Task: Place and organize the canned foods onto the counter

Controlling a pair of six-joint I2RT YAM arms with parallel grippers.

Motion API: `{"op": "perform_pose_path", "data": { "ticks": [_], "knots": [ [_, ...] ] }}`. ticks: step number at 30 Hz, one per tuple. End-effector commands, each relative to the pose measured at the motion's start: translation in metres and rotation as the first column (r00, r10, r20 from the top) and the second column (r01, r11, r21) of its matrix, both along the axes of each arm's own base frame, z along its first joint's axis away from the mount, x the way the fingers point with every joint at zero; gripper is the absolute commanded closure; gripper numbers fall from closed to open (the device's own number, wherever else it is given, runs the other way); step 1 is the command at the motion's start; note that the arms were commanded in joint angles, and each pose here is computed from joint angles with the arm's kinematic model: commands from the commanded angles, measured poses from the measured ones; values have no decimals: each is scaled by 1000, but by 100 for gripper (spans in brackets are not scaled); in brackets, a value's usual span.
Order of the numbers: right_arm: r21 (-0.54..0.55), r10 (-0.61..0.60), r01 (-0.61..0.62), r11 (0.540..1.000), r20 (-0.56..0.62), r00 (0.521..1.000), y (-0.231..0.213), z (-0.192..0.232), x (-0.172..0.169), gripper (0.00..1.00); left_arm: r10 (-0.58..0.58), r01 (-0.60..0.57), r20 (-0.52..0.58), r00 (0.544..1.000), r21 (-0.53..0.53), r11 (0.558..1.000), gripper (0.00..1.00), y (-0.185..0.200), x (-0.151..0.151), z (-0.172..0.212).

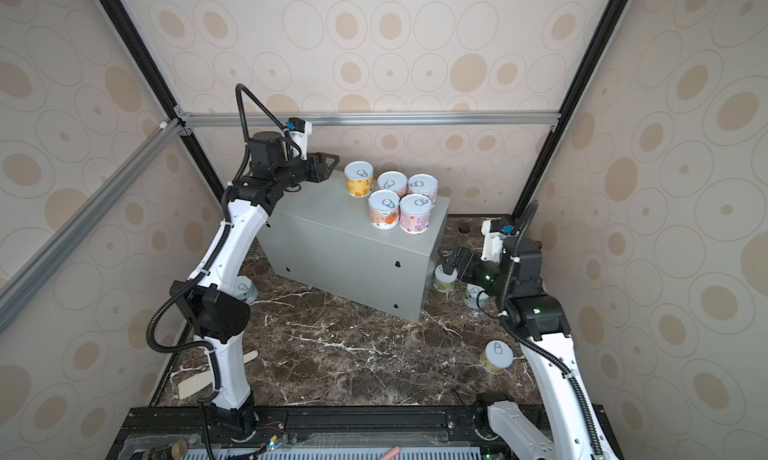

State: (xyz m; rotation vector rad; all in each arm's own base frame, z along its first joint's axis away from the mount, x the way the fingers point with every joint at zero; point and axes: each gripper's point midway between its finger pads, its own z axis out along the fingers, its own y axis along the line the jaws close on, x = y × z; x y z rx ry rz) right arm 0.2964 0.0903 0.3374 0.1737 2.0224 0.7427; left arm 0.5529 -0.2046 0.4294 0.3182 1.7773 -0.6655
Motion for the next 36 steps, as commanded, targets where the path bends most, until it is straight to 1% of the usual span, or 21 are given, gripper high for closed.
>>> {"op": "perform_pose_path", "data": {
  "ticks": [1, 8, 12, 17, 18, 21, 25, 30, 33, 36],
  "knots": [
    [11, 9, -10, 1000, 5, 1000, 3, -5, 6, 1, -51, 51, 34, 998, -2, 999, 45, -15, -4, 11],
    [10, 14, -14, 1000, -10, 1000, 4, -11, 10, 1, -91, 90, 15, 996, 30, 995, 45, -42, -3, -6],
    [0, 7, -7, 1000, -11, 1000, 2, -11, 10, 1, -117, 116, 17, 993, 35, 993, 45, -56, -5, -9],
    [-3, 3, -3, 1000, -14, 1000, 1, -11, 9, 1, -130, 129, 10, 991, 58, 990, 46, -63, -10, -13],
    [-4, 0, 0, 1000, -15, 1000, 1, -11, 9, 1, -116, 116, 10, 993, 64, 991, 46, -61, -10, -13],
    [-7, -3, 3, 1000, -21, 1000, 0, -11, 9, 1, -57, 56, 15, 998, 85, 995, 45, -51, -8, -9],
    [-11, -21, 21, 1000, -45, 999, -3, -14, 11, 1, 45, -48, 37, 998, 83, 995, 39, -31, -8, 7],
    [-34, -73, 70, 997, -77, 994, -11, -15, 11, 1, 178, -184, 100, 979, 56, 981, 24, 1, -19, 43],
    [-54, -98, 93, 994, -96, 991, -16, -16, 11, 1, 254, -258, 116, 960, 15, 966, 15, 30, -26, 60],
    [-59, -105, 99, 993, -115, 988, -17, -20, 12, 1, 303, -298, 93, 949, -61, 953, 13, 69, -29, 71]
  ]
}}
